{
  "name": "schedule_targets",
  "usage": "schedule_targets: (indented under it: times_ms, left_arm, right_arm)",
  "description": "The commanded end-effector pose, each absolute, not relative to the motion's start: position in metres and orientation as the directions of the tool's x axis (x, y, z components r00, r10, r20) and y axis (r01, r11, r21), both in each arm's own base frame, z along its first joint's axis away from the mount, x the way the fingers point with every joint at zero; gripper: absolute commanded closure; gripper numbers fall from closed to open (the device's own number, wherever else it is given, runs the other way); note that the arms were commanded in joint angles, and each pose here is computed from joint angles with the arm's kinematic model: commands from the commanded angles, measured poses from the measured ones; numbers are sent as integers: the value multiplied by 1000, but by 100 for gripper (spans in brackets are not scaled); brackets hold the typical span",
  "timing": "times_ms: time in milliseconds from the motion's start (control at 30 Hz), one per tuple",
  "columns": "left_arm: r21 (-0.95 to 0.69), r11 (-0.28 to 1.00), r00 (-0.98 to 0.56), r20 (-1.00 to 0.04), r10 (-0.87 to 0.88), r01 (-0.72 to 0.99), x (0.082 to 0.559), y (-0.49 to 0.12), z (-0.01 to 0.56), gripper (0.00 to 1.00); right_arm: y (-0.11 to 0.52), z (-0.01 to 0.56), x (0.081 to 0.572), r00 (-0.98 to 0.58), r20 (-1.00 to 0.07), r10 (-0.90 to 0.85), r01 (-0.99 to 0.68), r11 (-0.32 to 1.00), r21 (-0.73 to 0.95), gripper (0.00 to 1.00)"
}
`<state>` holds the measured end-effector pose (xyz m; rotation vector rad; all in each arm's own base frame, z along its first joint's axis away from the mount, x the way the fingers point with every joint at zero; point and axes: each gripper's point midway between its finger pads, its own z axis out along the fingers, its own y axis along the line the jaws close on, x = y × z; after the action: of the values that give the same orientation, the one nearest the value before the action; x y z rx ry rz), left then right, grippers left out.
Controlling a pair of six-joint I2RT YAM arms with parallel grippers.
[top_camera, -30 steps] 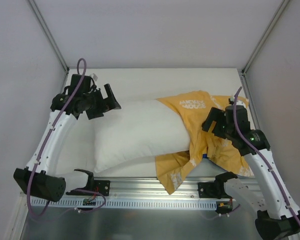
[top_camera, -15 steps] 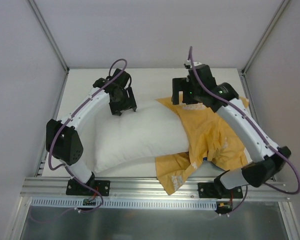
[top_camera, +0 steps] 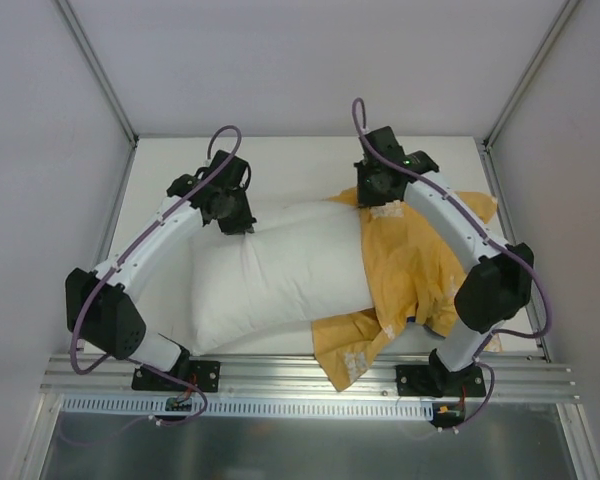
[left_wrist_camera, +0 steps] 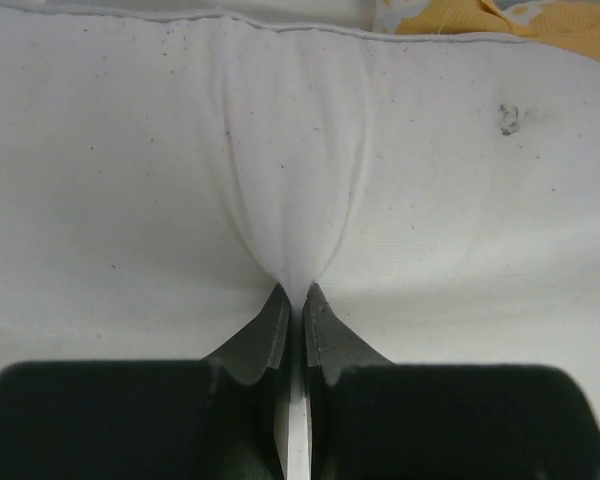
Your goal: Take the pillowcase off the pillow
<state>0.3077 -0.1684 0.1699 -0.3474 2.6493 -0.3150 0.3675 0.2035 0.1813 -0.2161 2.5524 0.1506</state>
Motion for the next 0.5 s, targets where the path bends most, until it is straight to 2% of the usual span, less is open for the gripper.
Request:
schedule_targets:
  times_ms: [0,167,233,467]
  left_arm:
    - [-201,967,-875,-426,-229,-155,280,-129,173,100]
    - [-340,897,-779,-465,-421,-282,265,-58,199,100]
    - [-368,894,-728,-534,-429,-256,261,-43,225,100]
    - [-420,852,-606,-603,-519,-312,257,-7,280,100]
  right_arm:
    - [142,219,370,-784,-617,61,-15,993,116,99]
    - [73,249,367,-702,-672,236,160,972,174,99]
    - [61,259,362,-667,-691,280,196,960,200,99]
    - [31,314,351,-488,-794,362,285,926,247,99]
